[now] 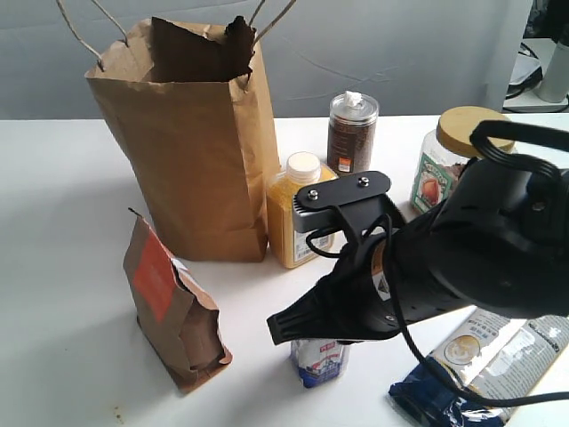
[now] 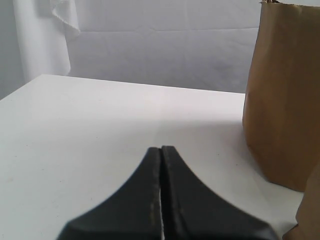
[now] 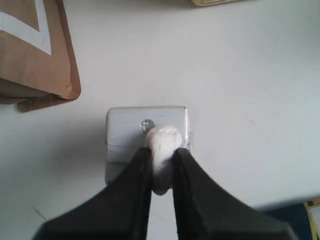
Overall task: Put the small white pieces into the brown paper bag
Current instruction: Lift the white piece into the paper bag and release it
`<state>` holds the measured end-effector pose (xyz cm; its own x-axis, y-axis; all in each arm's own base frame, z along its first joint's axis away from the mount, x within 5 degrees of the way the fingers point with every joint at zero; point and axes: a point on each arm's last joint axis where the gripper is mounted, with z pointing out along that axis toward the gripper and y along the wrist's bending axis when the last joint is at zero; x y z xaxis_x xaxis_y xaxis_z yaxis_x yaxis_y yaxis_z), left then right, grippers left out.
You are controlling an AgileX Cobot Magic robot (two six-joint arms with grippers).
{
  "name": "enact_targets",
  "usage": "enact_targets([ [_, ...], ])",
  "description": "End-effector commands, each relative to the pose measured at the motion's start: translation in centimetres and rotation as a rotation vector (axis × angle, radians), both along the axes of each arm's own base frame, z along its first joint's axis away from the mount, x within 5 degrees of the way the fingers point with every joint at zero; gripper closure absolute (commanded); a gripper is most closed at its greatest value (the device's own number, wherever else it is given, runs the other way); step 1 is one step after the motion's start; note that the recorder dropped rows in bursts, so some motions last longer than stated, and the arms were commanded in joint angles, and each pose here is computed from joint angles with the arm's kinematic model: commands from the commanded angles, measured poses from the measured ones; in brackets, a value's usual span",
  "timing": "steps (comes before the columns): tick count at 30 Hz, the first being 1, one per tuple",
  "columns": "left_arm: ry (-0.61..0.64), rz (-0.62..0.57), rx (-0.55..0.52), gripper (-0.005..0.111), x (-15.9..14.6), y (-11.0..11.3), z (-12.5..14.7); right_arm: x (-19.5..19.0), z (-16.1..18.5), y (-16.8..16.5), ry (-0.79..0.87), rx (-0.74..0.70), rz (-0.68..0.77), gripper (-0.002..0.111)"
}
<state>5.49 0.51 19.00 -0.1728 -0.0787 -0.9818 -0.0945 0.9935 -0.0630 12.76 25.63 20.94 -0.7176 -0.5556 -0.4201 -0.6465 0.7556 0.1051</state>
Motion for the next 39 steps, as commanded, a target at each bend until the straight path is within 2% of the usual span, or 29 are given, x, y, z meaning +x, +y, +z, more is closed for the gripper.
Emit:
enact_targets([
  [1, -0.003, -0.004, -0.011, 0.107, 0.0, 0.0, -0.1, 0.0, -0.5, 0.1, 0.011, -0.009, 0.000, 0.108],
  [5, -0.003, -0.004, -0.011, 0.107, 0.0, 0.0, -0.1, -0.1, 0.6, -0.3, -0.016, 0.013, 0.008, 0.108],
  [9, -0.003, -0.004, -0.011, 0.107, 0.0, 0.0, -0.1, -0.4, 3.0, -0.9, -0.066, 0.108, 0.016, 0.108],
  [20, -0.003, -0.004, -0.011, 0.107, 0.0, 0.0, -0.1, -0.5, 10.4, 0.4, -0.350, 0.645, 0.146, 0.108],
  [30, -0.003, -0.004, -0.011, 0.107, 0.0, 0.0, -0.1, 2.9, 14.6, 6.3, -0.518, 0.675, 0.222, 0.108],
  [39, -0.003, -0.004, -0.011, 0.107, 0.0, 0.0, -0.1, 9.1, 14.3, 11.5, -0.591, 0.569, 0.176, 0.108],
])
